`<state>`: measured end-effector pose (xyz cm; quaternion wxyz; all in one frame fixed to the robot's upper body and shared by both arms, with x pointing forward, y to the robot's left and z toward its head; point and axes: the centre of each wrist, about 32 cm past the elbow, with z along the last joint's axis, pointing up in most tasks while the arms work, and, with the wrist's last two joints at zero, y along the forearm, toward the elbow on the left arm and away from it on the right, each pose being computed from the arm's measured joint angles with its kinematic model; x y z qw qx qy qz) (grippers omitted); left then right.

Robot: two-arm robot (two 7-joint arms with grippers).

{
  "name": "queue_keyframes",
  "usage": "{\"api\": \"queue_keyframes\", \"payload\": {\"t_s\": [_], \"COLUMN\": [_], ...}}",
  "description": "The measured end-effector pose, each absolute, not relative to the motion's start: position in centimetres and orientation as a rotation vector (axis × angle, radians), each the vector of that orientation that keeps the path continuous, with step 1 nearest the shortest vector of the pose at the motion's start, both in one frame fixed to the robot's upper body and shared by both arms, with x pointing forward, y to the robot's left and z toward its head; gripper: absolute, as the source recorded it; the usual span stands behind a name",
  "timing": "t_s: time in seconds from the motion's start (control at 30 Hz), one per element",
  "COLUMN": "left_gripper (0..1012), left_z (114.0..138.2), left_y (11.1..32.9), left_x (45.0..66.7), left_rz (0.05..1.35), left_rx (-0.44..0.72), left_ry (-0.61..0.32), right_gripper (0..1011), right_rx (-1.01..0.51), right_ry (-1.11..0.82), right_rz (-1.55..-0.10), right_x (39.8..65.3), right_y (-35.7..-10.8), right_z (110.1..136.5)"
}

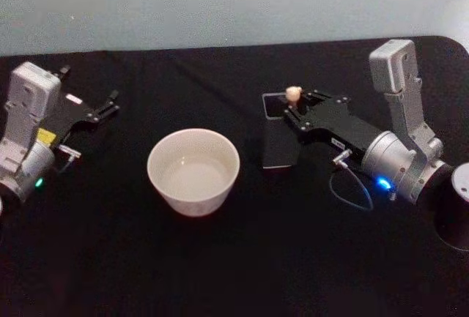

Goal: Pick up the stirring spoon with one hand, stir inside the cup, then place it back in its original position.

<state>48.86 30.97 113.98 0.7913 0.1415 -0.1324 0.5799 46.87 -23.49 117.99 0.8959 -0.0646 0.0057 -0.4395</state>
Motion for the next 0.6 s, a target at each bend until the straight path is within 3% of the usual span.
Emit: {"api": "queue_keyframes", "payload": {"t_s": [0.6], "left_gripper": [1001], "left_z": [113.98], "left_y": [30.97], "left_x": [48.86], "left_rz": [1.248], "left_rx": [0.305], "left_ry": [-0.285], "right_gripper": [839], "right_rx": [-0.131], "right_ry": [0.013], "right_rz": [-0.909], "right_x": [46.88], "right_y": [-23.52], "right_z": [118.01]}}
